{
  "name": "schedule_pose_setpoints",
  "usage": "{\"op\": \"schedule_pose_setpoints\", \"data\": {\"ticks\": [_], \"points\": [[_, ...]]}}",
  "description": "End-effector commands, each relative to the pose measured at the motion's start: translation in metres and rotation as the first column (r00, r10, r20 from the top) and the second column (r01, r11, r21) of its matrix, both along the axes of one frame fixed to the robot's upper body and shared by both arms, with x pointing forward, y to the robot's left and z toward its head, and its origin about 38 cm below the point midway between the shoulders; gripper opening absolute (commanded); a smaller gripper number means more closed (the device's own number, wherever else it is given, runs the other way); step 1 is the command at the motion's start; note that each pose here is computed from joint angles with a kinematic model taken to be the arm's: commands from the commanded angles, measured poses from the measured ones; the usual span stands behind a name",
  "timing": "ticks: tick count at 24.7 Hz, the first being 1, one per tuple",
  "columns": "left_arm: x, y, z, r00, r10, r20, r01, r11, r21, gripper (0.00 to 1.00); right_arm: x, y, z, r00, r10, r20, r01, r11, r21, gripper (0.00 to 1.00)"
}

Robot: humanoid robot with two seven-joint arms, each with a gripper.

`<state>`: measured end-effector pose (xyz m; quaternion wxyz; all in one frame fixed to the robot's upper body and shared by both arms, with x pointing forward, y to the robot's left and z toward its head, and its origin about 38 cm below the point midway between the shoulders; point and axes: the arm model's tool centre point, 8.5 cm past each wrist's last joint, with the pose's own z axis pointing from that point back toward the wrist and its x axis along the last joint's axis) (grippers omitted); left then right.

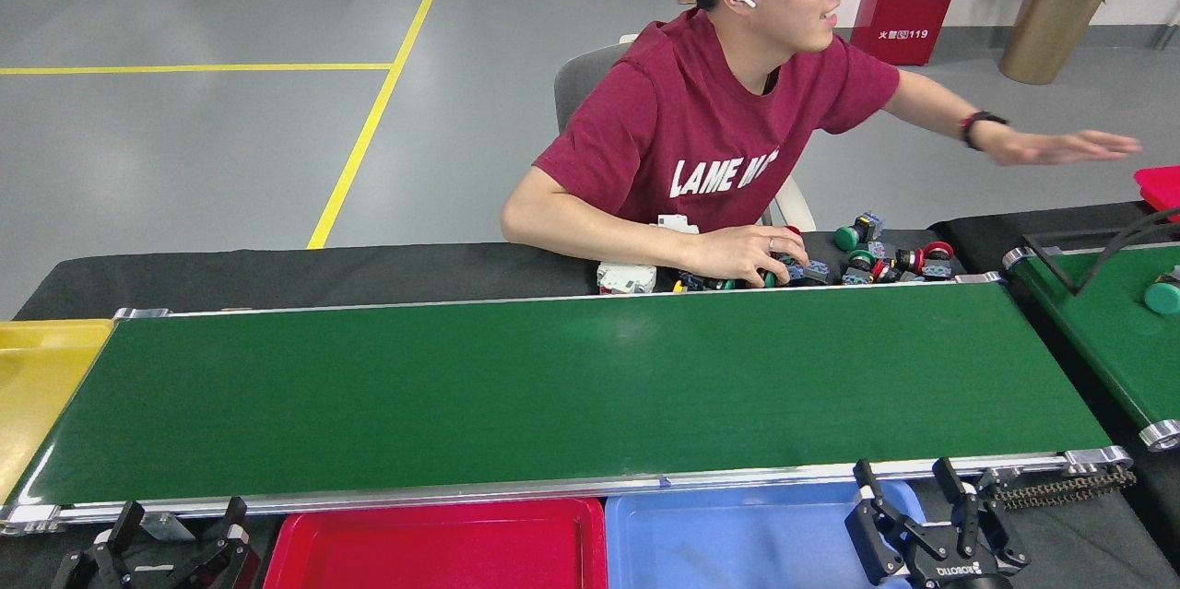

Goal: Pick switch part from conveyor to tray

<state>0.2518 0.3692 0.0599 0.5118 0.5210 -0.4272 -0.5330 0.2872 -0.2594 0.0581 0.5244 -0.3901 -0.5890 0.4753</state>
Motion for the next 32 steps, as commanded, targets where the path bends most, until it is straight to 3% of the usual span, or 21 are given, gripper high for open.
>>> {"op": "schedule_pose_setpoints", "data": {"ticks": [1, 24, 32], "points": [[0.0002, 0.0015, 0.0049, 1.0, 0.002, 0.018, -0.003, 1.0, 0.007, 1.0, 0.002, 0.0064, 0.0066, 0.999, 0.014, 0.029, -0.015, 1.0, 0.008, 0.88], [-0.0038, 0.0045, 0.006, 0.999, 0.008, 0.038, -0.006, 0.999, -0.045, 1.0, -0.0009, 0.0105, 0.0018, 1.0, -0.001, 0.014, 0.001, 1.0, -0.022, 0.86], [-0.0041, 0.0036, 0.006, 0.999, 0.007, 0.039, -0.005, 0.999, -0.046, 1.0, 0.0026, 0.0064, -0.0021, 0.985, -0.171, -0.015, 0.17, 0.984, -0.05, 0.86]]}}
